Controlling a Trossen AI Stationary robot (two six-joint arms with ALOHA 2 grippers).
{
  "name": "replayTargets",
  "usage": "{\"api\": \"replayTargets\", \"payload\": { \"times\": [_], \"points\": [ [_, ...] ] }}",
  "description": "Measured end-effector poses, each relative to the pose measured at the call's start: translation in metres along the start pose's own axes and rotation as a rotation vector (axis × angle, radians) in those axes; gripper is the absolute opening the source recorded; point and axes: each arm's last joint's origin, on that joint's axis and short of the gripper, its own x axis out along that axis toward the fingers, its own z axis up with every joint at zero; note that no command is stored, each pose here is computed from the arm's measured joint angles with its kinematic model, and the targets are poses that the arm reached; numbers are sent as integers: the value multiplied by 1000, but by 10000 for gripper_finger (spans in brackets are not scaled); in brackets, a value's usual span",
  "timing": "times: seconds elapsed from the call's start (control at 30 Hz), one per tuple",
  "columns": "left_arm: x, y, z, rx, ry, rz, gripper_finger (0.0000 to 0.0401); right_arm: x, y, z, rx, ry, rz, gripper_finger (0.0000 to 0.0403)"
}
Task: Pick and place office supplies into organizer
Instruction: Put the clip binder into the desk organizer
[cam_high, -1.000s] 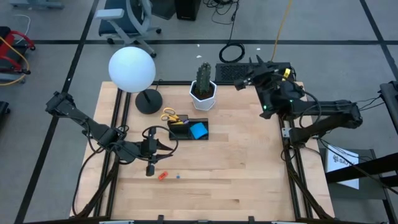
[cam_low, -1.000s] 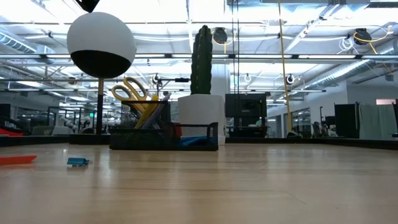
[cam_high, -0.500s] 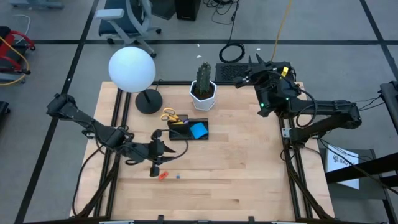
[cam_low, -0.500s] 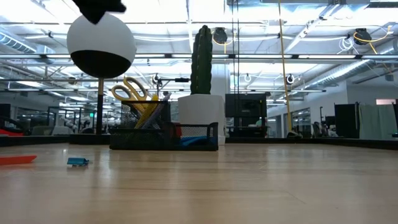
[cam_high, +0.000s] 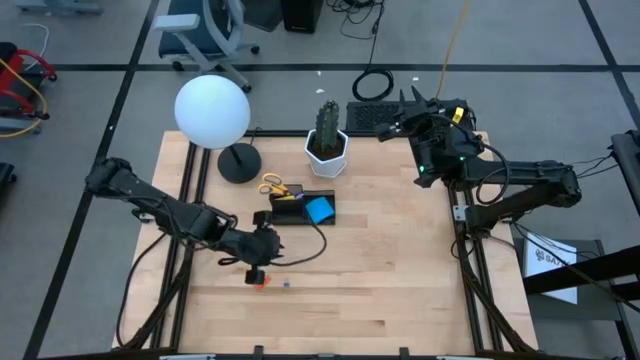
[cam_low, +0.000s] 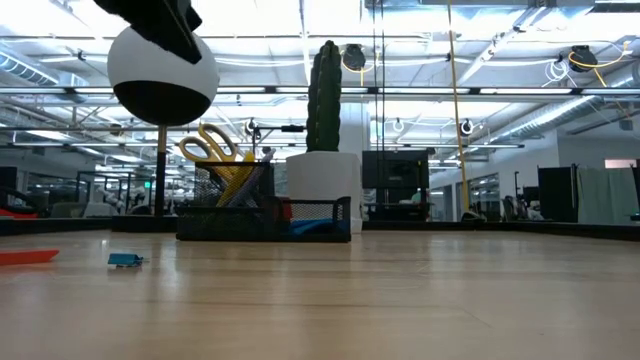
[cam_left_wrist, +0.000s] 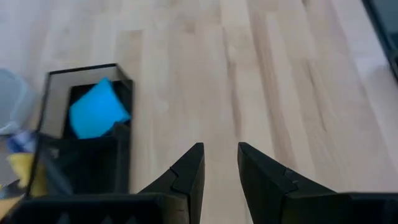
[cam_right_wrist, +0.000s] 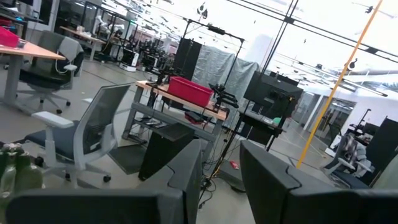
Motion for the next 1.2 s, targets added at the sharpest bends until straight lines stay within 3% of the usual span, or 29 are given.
{"api": "replayTargets", "payload": {
  "times": [0.53,0.93,1.2],
  "points": [
    [27,-29,6,420,311,-147,104,0,0,0,1,0,0,100],
    [26,-35,5,682,295,-183,104,0,0,0,1,0,0,100],
    [53,-42,-2,864,352,-238,104,0,0,0,0,0,0,100]
  ]
}}
